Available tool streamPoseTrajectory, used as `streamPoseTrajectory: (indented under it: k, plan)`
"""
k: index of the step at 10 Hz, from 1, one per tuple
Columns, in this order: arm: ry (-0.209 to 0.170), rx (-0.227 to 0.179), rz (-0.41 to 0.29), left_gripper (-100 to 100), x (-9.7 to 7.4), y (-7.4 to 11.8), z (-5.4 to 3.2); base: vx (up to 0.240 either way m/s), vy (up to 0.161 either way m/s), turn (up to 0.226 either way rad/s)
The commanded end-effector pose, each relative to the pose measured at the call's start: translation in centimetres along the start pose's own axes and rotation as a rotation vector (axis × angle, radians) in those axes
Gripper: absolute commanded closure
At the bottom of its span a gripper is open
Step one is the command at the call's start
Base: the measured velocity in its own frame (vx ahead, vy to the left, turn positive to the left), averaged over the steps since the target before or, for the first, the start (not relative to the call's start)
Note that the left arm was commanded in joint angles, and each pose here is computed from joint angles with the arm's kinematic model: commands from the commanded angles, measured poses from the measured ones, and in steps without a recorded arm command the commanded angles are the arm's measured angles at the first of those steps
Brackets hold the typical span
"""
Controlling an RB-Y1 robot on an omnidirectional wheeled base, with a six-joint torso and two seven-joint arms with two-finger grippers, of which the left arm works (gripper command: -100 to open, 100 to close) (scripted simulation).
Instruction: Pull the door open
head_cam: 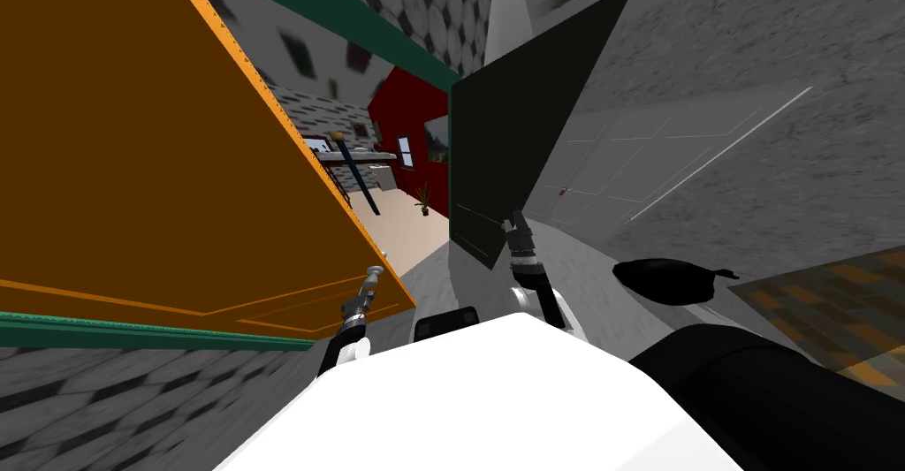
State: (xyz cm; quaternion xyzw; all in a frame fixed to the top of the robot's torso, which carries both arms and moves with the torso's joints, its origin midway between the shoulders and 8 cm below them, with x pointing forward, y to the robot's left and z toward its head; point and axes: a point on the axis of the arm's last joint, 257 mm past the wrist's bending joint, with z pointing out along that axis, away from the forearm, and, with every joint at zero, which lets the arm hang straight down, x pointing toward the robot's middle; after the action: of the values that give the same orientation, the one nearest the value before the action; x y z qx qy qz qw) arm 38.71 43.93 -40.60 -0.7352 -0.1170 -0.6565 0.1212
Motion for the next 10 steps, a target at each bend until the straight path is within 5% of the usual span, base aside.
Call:
streamPoseTrajectory:
  k: [1, 2, 3, 10]
  plan:
    - [0.007, -0.006, -0.004, 100, 0.3, 0.4, 0.11, 0.0, 0.0, 0.0]
    - [0.007, -0.006, -0.004, 100, 0.3, 0.4, 0.11, 0.0, 0.0, 0.0]
    - [0.021, -0.029, 0.0, -100, 0.2, 1.3, -0.59, -0.108, 0.057, -0.093]
    - [0.072, -0.097, -0.006, -100, 0.7, 4.3, -2.19, -0.126, 0.056, -0.066]
